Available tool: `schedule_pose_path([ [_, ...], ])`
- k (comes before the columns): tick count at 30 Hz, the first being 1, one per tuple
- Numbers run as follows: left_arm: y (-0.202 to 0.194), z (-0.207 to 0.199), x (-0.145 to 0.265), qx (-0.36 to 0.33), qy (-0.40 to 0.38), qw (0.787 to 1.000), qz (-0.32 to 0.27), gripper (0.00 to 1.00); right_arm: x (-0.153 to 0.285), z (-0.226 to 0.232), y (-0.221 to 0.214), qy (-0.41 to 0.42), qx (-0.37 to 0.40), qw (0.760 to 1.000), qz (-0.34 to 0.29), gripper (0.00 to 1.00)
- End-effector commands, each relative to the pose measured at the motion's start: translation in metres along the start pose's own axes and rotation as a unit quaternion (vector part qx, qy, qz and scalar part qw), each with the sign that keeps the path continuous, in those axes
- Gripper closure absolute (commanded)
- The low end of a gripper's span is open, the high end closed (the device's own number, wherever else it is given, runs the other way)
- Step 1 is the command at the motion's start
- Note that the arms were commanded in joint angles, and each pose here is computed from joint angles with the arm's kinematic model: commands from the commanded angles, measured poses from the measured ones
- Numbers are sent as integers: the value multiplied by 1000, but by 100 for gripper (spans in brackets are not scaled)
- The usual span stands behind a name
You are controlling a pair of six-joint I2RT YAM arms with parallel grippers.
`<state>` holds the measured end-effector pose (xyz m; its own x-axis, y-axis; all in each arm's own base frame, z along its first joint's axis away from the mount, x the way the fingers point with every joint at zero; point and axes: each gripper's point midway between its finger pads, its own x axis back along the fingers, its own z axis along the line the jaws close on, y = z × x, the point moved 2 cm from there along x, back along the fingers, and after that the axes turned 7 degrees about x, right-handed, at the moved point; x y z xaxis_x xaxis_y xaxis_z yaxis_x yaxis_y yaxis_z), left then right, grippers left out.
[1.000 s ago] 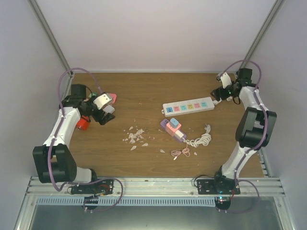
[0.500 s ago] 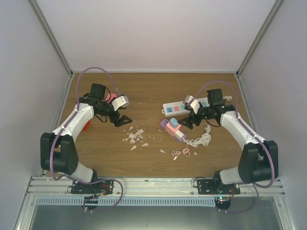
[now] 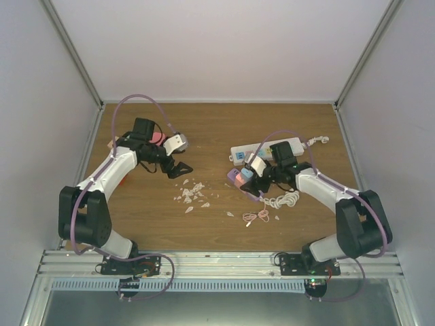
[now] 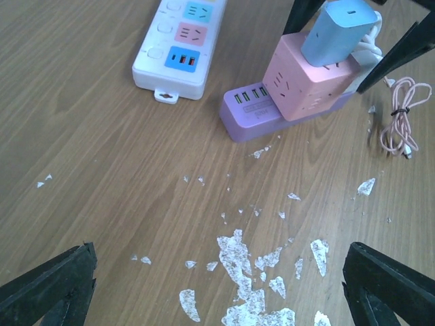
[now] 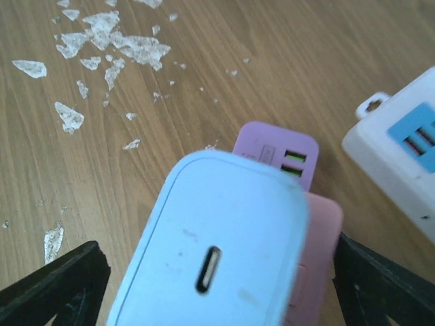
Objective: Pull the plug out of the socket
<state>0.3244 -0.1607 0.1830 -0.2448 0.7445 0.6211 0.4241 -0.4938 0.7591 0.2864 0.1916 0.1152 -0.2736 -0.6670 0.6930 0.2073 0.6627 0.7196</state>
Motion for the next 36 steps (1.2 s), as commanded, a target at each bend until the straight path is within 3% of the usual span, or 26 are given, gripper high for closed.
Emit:
schedule_pose_path([
  [1, 10, -9, 1, -15, -5, 1000, -23, 1, -14, -1, -7, -24, 14, 999, 18, 14],
  [5, 12, -11, -2, -18, -8, 1000, -23, 1, -23, -3, -15, -26, 14, 999, 33, 29],
  [13, 13, -19, -5, -24, -21, 999, -23, 1, -30, 2, -8, 10, 39, 999, 14, 44],
  [29, -8, -84, -1, -136, -102, 984, -50, 7, -62, 63, 42, 158, 147, 974, -67, 51],
  [36, -18, -110, -10, -175, -127, 973, -77, 15, -71, 90, 63, 190, 193, 958, -94, 49],
])
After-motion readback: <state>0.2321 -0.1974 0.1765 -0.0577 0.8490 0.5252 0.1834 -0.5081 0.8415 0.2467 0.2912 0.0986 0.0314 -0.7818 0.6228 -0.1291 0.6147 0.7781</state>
